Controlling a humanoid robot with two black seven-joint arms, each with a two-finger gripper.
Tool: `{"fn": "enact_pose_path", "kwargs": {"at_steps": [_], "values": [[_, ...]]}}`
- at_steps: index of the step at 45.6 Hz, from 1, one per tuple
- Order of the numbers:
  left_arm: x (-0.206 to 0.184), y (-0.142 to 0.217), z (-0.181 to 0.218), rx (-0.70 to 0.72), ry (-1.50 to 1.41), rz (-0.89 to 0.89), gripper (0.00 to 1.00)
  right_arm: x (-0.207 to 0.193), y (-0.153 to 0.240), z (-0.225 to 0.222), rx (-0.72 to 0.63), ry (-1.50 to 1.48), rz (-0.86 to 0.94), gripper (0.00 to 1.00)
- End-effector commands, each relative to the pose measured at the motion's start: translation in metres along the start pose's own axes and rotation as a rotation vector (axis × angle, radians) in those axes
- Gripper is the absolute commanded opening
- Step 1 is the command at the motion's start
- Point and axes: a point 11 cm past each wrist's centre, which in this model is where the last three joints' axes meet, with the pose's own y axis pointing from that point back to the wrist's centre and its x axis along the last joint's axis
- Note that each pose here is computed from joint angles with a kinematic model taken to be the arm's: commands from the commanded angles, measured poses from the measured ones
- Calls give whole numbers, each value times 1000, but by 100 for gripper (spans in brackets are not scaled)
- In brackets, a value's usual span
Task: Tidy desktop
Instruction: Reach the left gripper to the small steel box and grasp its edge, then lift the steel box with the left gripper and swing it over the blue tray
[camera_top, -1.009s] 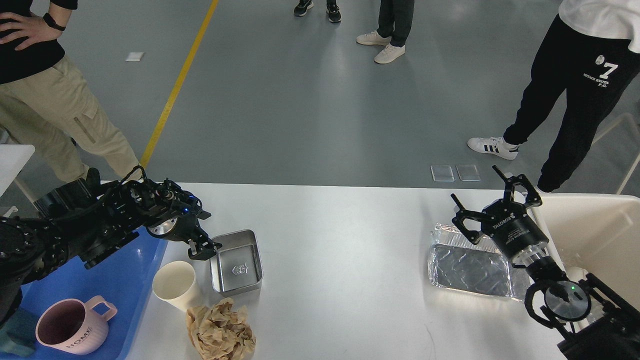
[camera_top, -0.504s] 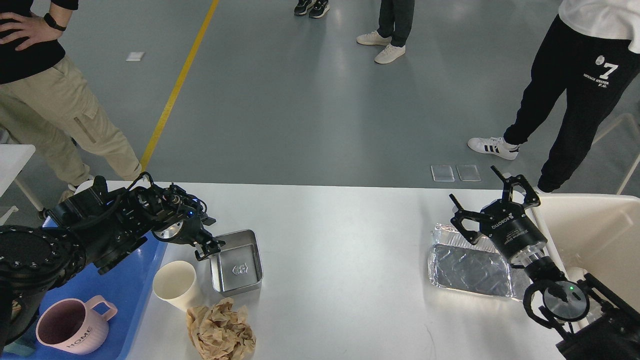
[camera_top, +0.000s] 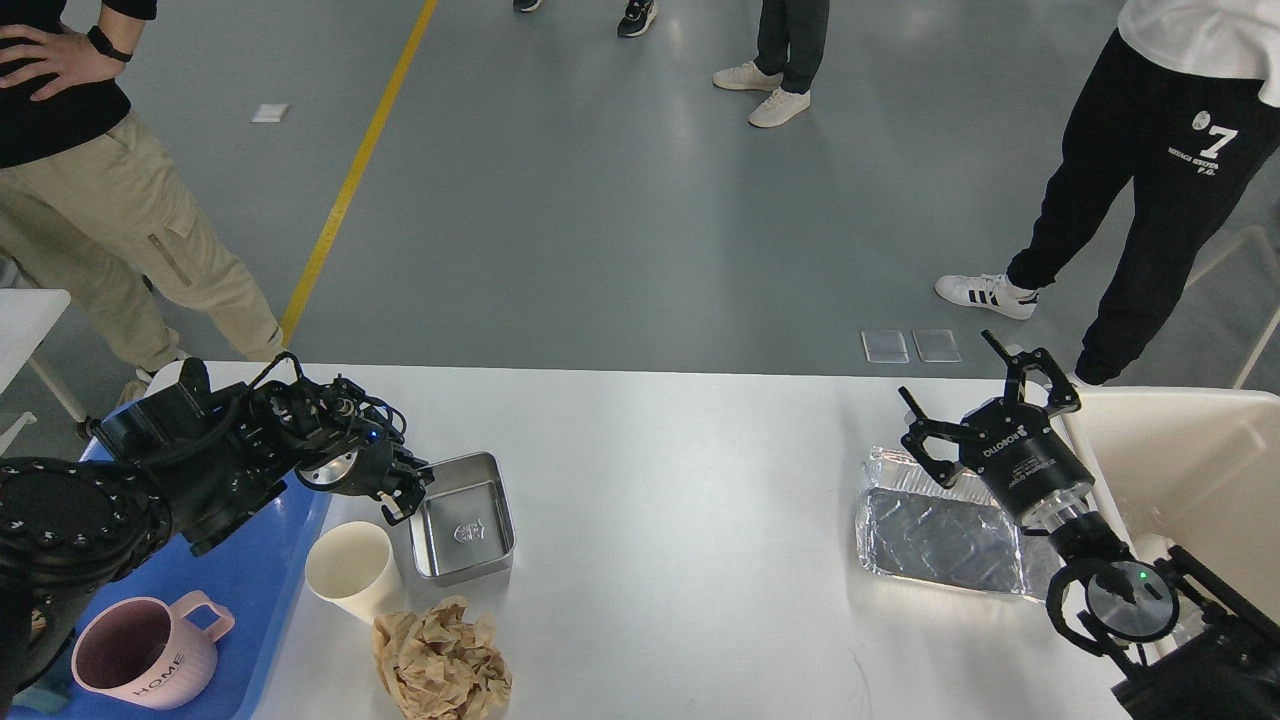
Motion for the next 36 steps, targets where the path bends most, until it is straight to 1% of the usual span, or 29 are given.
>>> {"fn": "enact_pose_path", "kwargs": {"at_steps": [1, 5, 16, 36], "values": [[-4, 0, 0, -2, -8, -10, 6, 0, 0, 0, 0, -1, 0, 100], [-8, 1, -1, -5, -16, -22, 1, 0, -1, 0, 1, -1, -1, 100], [-4, 7, -7, -11, 39, 10, 1, -1, -2, 3, -1, -6, -4, 100], [39, 26, -29, -23, 327, 217, 1, -2, -3, 3, -5, -5, -7, 100]]}}
